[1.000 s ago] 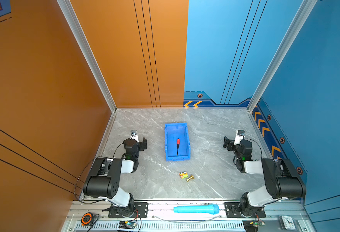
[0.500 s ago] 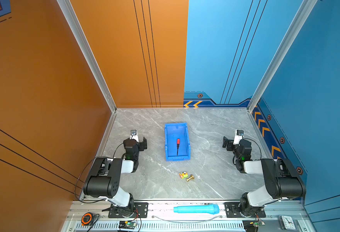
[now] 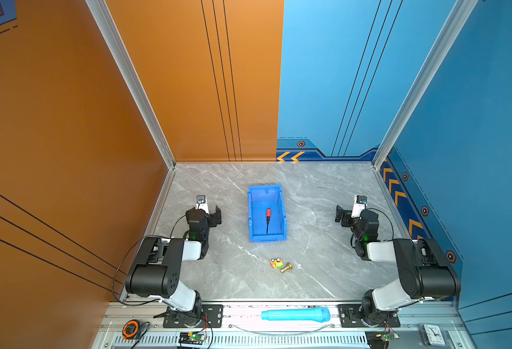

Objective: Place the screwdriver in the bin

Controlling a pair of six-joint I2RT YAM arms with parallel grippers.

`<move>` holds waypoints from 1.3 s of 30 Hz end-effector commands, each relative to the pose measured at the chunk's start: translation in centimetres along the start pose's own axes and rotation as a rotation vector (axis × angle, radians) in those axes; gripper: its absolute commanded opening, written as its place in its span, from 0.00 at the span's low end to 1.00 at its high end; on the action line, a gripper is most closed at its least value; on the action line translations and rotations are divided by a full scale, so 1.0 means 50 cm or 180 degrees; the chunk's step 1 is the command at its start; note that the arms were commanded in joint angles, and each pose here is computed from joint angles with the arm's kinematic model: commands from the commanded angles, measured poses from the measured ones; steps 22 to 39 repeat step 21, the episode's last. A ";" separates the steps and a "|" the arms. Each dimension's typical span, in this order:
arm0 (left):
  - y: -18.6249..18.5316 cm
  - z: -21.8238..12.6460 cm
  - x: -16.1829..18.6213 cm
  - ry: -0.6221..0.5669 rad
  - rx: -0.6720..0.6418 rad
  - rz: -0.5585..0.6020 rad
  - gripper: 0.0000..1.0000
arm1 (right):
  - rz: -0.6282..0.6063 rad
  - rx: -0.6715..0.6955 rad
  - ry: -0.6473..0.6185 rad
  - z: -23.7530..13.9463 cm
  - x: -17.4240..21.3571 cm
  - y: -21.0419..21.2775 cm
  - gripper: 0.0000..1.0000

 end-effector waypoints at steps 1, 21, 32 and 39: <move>0.001 -0.001 0.010 0.0026 0.0020 0.0042 0.98 | -0.0003 0.0051 0.0044 0.003 0.006 -0.001 1.00; 0.002 -0.001 0.011 0.0029 0.0022 0.0039 0.98 | 0.0000 0.0063 0.0051 0.004 0.006 -0.001 1.00; 0.002 -0.001 0.011 0.0029 0.0022 0.0039 0.98 | 0.0000 0.0063 0.0051 0.004 0.006 -0.001 1.00; 0.002 -0.001 0.011 0.0029 0.0022 0.0039 0.98 | 0.0000 0.0063 0.0051 0.004 0.006 -0.001 1.00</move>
Point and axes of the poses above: each gripper's point midway between its finger pads, its own z axis out along the fingers, its own y axis along the line the jaws close on, x = y × z, the point moved 3 cm from there along -z, back along the fingers, and after that the axes turned 13 degrees about -z, right-handed, at the moved point
